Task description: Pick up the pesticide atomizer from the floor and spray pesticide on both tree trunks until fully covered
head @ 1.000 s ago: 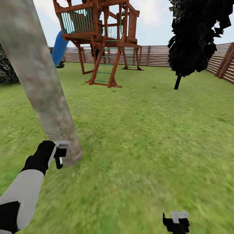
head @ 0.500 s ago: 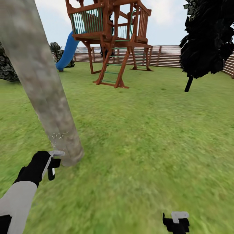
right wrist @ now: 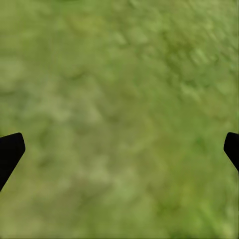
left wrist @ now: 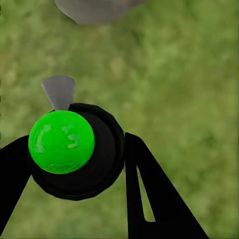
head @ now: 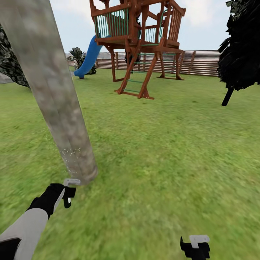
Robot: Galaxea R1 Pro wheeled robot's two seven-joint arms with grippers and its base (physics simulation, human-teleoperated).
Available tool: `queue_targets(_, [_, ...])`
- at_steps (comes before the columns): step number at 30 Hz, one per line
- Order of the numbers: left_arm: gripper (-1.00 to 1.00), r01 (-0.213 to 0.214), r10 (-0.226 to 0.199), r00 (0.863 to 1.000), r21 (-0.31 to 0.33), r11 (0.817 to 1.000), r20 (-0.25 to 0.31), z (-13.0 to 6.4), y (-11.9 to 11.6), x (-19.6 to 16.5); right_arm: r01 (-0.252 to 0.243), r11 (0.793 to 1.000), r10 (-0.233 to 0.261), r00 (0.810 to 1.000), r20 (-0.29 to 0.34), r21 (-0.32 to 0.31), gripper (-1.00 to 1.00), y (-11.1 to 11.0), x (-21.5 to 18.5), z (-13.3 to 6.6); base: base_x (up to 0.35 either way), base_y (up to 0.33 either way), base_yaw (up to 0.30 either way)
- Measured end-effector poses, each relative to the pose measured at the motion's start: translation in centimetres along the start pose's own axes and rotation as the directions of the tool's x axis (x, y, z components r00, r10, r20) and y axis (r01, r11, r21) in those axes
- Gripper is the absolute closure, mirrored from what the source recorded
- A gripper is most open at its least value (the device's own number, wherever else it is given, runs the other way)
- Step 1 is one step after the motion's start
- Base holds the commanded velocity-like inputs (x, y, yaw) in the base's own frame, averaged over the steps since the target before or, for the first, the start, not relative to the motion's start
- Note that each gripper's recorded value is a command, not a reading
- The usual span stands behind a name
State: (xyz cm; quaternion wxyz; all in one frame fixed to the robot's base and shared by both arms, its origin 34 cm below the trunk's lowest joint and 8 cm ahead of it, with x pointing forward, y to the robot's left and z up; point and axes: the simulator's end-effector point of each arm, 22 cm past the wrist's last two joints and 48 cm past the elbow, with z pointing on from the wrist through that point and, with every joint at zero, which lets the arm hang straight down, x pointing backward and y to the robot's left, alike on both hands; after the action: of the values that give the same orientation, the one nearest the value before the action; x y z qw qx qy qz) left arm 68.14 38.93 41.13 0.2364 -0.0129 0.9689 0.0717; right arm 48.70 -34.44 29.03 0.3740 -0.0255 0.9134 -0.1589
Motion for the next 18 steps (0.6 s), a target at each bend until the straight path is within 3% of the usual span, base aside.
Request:
queue_targets(10, [1.0,0.101,-0.1,0.994,-0.007,0.995,0.043,-0.1,2.3,-0.5,-0.001,1.0,0.001,1.0,-0.001,0.0,-1.0,0.1,0.0,0.0,0.179,-0.137,0.005])
queue_targets(18, [1.0,0.112,-0.112,0.993,-0.008,0.994,0.046,-0.1,2.5,-0.6,-0.001,1.0,0.001,1.0,-0.001,0.0,-1.0,0.1,0.0,0.0,0.015,-0.269,0.25])
